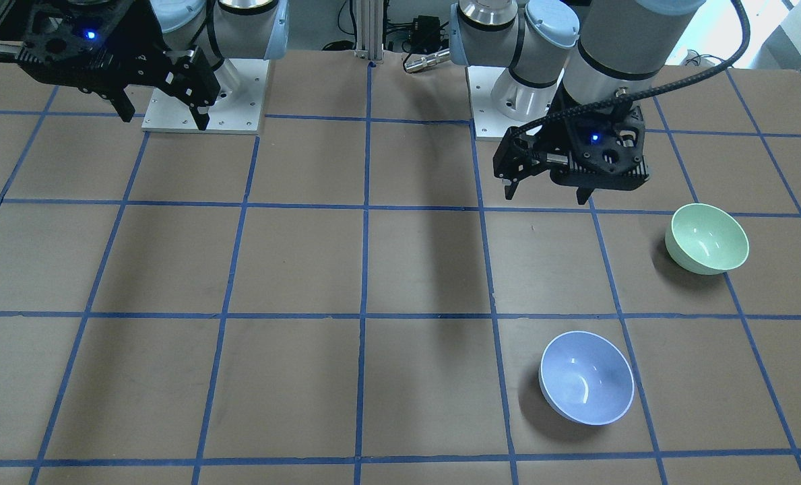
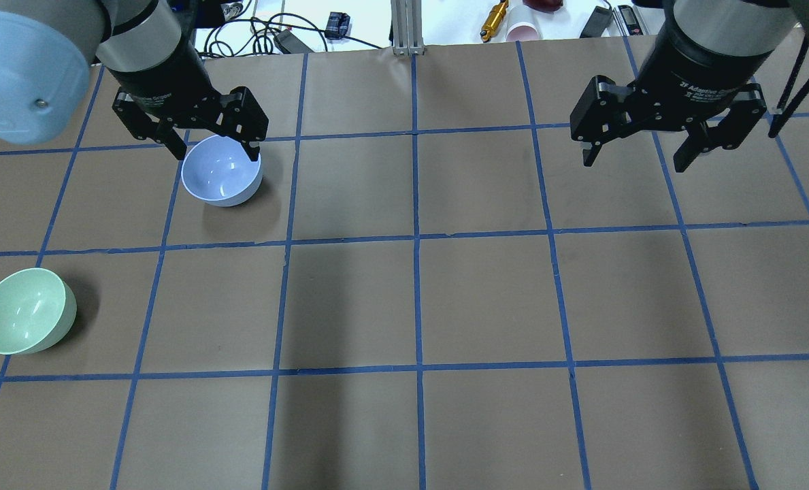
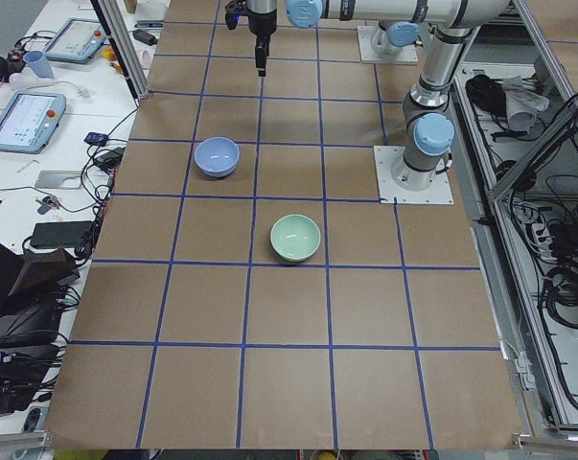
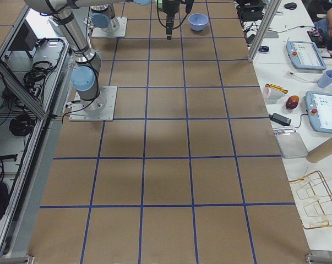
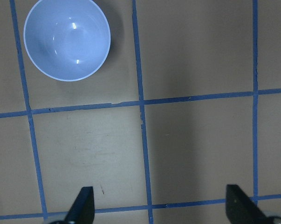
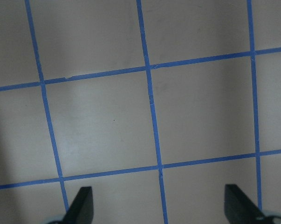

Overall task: Stack green bowl on blue bowl
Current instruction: 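Move the left gripper away from the blue bowl toward the green bowl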

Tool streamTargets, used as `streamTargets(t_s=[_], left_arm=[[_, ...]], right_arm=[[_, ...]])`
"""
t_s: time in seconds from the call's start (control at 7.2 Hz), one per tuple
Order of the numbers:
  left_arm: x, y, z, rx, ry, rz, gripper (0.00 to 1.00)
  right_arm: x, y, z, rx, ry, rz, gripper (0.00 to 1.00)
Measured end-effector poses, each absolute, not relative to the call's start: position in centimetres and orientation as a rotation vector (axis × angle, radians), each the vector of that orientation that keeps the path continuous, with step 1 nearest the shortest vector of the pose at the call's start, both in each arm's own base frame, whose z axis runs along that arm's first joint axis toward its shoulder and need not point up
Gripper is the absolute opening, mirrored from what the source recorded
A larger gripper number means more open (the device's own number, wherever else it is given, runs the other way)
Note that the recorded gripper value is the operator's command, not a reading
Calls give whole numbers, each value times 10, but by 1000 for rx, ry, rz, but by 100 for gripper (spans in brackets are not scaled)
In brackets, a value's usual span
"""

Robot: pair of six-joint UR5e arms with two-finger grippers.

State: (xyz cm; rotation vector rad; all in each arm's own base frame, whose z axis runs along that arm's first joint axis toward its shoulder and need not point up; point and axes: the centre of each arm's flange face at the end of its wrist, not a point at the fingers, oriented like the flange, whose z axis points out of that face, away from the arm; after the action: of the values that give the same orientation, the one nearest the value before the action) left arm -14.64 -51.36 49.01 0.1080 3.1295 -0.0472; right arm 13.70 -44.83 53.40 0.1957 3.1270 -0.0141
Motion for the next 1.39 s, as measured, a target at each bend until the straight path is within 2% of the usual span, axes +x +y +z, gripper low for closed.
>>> streamTargets(t_s=[1.39], left_arm=[[-131,-521,495,98,3123,-54,100]], right_arm=[[137,-449,534,196,3127,-17,100]])
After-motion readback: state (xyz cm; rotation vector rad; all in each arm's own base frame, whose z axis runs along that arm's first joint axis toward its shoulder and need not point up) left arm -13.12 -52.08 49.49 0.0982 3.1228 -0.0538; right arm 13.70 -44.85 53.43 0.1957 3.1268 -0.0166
